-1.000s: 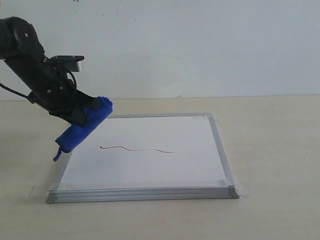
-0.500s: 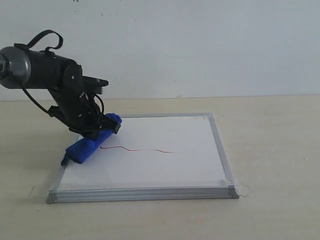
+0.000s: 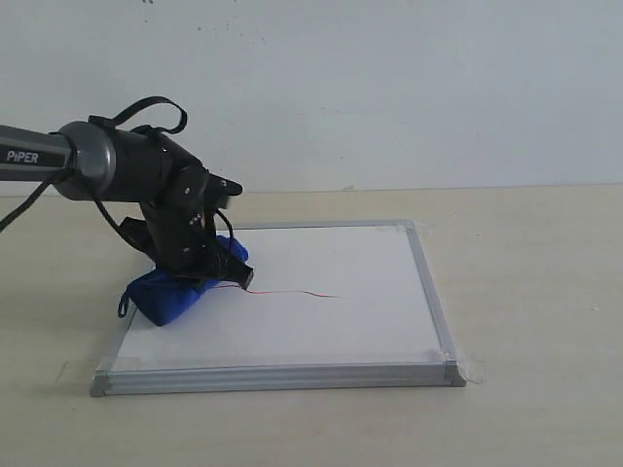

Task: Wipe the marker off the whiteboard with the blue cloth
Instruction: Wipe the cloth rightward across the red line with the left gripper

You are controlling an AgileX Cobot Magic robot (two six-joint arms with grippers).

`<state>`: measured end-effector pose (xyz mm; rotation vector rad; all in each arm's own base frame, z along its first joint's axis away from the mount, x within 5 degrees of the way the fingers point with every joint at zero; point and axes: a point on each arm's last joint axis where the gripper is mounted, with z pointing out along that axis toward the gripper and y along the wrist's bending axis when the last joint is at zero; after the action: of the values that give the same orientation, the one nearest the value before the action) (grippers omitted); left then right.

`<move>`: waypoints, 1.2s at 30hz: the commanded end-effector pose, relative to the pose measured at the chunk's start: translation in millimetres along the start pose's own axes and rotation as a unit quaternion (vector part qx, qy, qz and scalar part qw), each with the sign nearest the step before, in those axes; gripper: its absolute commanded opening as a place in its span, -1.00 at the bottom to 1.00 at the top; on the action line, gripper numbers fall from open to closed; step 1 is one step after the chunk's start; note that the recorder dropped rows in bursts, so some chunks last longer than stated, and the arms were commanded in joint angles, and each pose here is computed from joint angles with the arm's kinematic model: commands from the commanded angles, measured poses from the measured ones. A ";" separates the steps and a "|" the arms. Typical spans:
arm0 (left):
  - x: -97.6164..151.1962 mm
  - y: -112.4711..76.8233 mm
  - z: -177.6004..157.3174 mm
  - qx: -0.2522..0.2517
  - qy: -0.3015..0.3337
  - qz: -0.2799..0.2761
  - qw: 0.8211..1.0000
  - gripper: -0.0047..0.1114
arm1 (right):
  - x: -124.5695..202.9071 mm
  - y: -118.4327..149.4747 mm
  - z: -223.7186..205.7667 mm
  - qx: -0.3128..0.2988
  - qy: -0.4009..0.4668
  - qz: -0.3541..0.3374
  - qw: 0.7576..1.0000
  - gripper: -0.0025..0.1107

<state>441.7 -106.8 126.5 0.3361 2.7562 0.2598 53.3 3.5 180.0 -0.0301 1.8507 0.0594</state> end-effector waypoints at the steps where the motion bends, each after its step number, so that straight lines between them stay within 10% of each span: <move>1: 1.6 -21.7 9.6 0.032 -0.004 -0.011 0.999 -0.85 | -1.1 -0.4 -0.5 0.003 -0.006 -0.002 1.000 -0.93; 11: -1.8 -57.1 -4.2 0.100 -0.011 0.040 0.994 -0.85 | -1.1 -0.4 -0.5 0.003 -0.006 -0.002 1.000 -0.93; 25: -7.0 63.1 9.3 -0.015 0.010 -0.066 0.998 -0.85 | -1.1 -0.4 -0.5 0.003 -0.006 -0.002 1.000 -0.93; 36: -10.1 1.0 5.0 0.078 0.011 -0.015 0.997 -0.85 | -1.1 -0.4 -0.5 0.003 -0.006 -0.002 1.000 -0.93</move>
<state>459.2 -79.9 133.3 0.2810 2.7862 0.1079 53.3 3.5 180.0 -0.0301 1.8507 0.0594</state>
